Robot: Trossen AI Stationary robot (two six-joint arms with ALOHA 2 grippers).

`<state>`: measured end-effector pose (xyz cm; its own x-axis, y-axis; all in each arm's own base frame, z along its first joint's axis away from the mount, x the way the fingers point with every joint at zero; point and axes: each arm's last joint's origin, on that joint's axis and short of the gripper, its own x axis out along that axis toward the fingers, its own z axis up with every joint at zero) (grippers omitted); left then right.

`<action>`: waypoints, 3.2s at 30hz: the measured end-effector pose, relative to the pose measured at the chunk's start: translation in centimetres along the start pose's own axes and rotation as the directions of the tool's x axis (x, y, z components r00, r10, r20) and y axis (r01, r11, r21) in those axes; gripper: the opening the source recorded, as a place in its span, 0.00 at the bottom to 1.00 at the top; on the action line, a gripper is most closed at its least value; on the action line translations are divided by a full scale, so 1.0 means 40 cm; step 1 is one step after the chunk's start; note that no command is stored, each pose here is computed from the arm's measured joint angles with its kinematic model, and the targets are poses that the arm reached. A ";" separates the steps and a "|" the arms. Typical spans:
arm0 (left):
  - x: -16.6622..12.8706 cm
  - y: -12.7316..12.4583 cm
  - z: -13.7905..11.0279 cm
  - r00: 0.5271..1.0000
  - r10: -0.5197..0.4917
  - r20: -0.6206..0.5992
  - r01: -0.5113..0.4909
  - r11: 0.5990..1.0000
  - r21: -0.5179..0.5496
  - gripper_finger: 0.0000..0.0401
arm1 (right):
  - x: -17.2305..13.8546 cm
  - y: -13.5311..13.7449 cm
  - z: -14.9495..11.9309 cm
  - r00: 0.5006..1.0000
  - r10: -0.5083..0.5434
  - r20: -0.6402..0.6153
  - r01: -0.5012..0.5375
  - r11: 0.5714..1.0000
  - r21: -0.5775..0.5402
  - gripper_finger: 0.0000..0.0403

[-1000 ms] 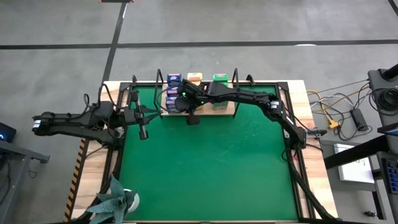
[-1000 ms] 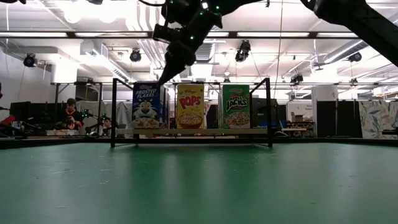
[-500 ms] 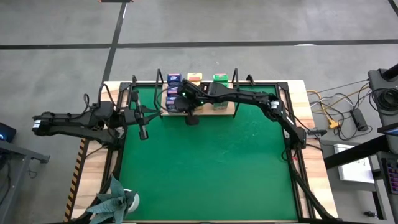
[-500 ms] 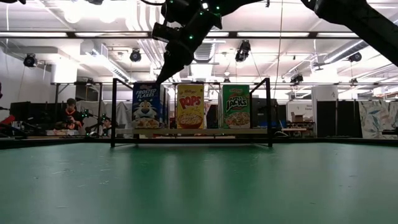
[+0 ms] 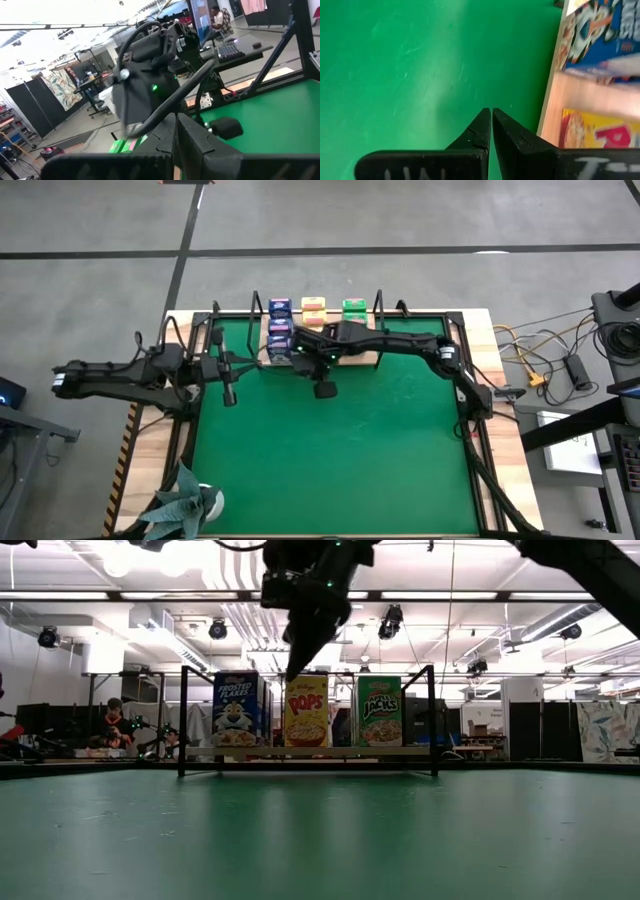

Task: Stack cereal on shelf
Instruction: Return to Home Position

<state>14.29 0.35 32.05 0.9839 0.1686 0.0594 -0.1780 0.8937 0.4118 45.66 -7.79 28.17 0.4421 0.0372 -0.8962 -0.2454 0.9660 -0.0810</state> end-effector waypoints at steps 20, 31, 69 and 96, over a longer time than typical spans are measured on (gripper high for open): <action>-0.033 -0.004 -0.023 0.993 -0.044 -0.105 0.040 0.998 -0.044 0.00 | -0.167 0.145 -0.253 0.884 -0.122 0.452 0.124 0.992 0.026 0.02; -0.039 -0.011 -0.041 0.985 -0.070 -0.155 0.050 0.990 -0.133 0.00 | -0.238 0.245 -0.464 0.689 -0.205 0.695 0.207 0.975 0.082 0.02; -0.188 -0.048 -0.181 0.994 0.033 0.102 -0.008 0.973 -0.232 0.00 | -0.263 0.394 -0.823 0.339 -0.372 0.864 0.336 0.906 0.258 0.02; -0.141 -0.120 -0.318 1.000 -0.006 0.004 0.006 0.958 -0.286 0.00 | -0.140 0.390 -0.859 0.406 -0.415 0.815 0.317 0.900 0.300 0.02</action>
<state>9.40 0.40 18.16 0.9849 0.1620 0.0605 -0.1689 0.9763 0.1351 9.72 -1.71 16.96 0.9839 -0.1772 0.0254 0.1783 0.9577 -0.2257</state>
